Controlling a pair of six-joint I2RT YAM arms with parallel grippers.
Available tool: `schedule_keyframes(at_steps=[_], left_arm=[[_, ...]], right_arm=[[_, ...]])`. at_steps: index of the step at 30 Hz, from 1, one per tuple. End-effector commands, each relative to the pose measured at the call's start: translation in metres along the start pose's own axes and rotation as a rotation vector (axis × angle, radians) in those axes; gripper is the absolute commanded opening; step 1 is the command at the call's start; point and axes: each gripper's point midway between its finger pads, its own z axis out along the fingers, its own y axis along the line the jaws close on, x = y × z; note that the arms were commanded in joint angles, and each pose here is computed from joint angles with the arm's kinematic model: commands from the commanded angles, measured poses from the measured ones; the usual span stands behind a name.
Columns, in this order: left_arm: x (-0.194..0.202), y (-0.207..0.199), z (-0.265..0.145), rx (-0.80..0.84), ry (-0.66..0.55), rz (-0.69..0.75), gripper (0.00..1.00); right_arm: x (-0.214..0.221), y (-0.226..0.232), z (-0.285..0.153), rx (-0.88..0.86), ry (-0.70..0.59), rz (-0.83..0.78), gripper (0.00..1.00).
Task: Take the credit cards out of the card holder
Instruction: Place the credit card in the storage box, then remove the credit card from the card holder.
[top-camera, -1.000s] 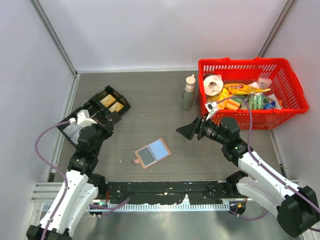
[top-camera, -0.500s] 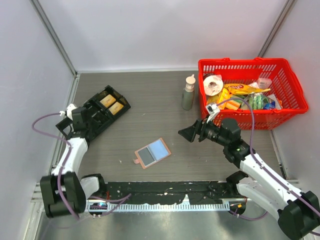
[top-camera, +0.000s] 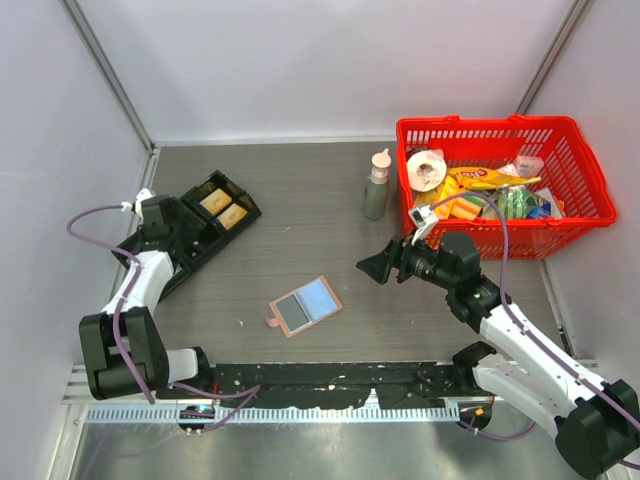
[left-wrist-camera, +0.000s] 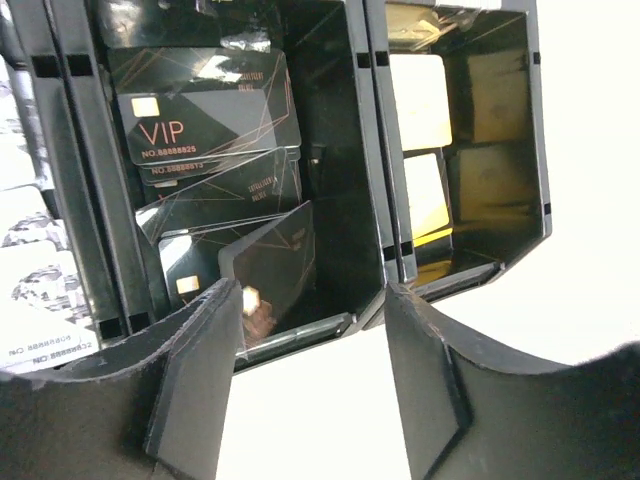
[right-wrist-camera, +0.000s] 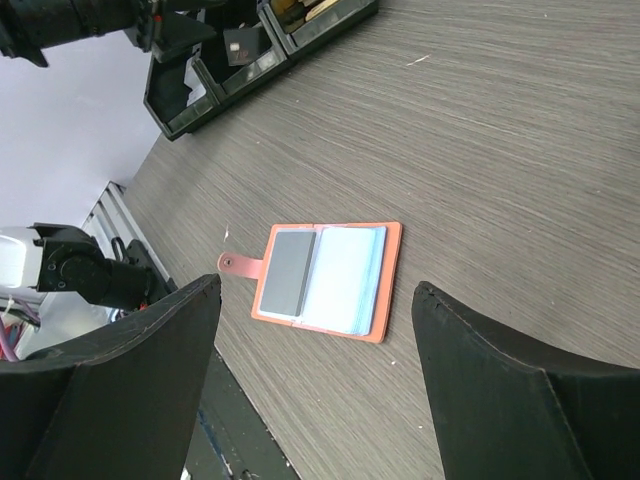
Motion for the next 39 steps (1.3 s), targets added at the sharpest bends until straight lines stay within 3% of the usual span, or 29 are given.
schedule_keyframes(at_steps=[1, 5, 10, 18, 29, 34, 39], left_arm=[[-0.031, -0.005, -0.026, -0.025, -0.065, 0.059, 0.66], [-0.038, -0.005, -0.05, -0.027, -0.084, 0.103, 0.77], [-0.016, -0.016, -0.075, 0.021, -0.027, 0.158, 0.81], [0.11, -0.05, -0.115, 0.229, 0.234, 0.259, 0.82], [0.234, -0.036, -0.157, 0.299, 0.489, 0.338, 0.77], [0.252, -0.026, -0.159, 0.269, 0.493, 0.373, 0.74], [0.248, -0.035, -0.162, 0.288, 0.457, 0.362, 0.72]], right_arm=[[-0.019, 0.007, 0.004, -0.005, 0.0, -0.052, 0.81], [-0.012, 0.003, 0.011, -0.006, 0.053, -0.04, 0.8], [0.0, 0.006, 0.019, -0.018, 0.108, -0.042, 0.79], [0.036, 0.015, 0.04, 0.015, 0.234, -0.117, 0.78], [0.085, 0.042, 0.076, -0.021, 0.371, -0.215, 0.69], [0.104, 0.047, 0.097, -0.04, 0.417, -0.233, 0.59], [0.123, 0.039, 0.118, -0.034, 0.461, -0.216, 0.39]])
